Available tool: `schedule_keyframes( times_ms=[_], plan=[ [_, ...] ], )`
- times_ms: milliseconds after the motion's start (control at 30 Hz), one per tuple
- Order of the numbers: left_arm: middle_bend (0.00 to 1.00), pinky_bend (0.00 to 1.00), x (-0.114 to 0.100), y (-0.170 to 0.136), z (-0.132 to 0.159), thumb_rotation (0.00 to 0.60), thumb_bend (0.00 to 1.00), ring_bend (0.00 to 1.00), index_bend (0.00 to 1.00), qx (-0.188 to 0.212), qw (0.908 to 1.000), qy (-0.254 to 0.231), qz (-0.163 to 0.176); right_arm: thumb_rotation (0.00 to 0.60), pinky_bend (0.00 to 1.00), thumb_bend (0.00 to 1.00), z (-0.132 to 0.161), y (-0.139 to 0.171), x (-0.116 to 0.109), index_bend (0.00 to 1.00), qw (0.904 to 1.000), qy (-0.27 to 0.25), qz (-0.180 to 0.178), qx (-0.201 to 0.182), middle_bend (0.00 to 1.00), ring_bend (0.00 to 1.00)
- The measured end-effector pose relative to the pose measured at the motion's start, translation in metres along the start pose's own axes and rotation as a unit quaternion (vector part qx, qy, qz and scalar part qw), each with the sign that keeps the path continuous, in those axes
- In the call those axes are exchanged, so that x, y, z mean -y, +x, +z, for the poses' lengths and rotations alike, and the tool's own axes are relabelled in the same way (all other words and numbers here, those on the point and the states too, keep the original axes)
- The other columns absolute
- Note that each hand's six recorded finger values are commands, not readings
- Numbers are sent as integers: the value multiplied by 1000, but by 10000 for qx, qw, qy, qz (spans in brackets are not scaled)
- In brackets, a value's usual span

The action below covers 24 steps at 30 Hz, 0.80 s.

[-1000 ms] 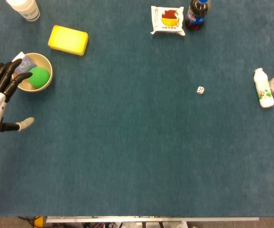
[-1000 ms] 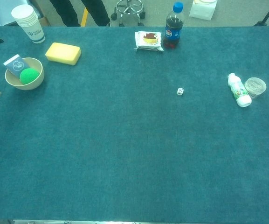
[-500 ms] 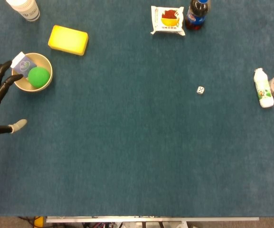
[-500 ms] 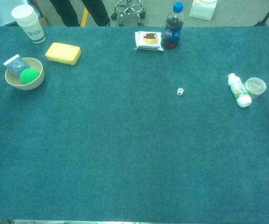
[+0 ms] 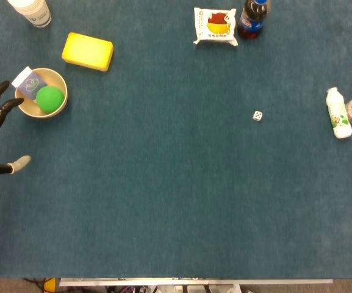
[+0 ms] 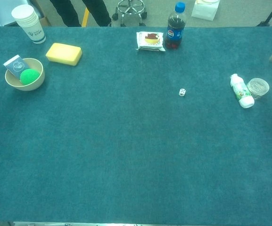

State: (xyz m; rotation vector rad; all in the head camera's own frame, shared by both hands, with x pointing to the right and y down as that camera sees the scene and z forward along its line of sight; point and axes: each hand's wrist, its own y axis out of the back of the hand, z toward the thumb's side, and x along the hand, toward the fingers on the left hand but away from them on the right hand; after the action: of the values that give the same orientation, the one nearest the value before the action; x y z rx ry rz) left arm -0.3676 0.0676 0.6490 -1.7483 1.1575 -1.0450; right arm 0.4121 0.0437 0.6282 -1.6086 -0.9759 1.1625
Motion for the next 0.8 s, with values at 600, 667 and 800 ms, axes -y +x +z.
schedule_keyframes(
  times_ms=[600, 667, 800],
  plan=[
    [1, 44, 0, -7, -8, 600, 0, 0, 150, -110, 9999, -85, 33, 600, 1000, 1000, 48, -56, 1, 428, 9878, 1226, 895, -338, 995, 881],
    [1, 44, 0, -7, -8, 600, 0, 0, 150, -107, 9999, -87, 40, 600, 1000, 1000, 50, -61, 3, 428, 9854, 1355, 989, -282, 1000, 928],
    [2, 44, 1, -7, -8, 600, 0, 0, 150, -89, 9999, -91, 36, 600, 1000, 1000, 56, -72, 8, 428, 9806, 1518, 1223, -183, 1000, 986]
  ],
)
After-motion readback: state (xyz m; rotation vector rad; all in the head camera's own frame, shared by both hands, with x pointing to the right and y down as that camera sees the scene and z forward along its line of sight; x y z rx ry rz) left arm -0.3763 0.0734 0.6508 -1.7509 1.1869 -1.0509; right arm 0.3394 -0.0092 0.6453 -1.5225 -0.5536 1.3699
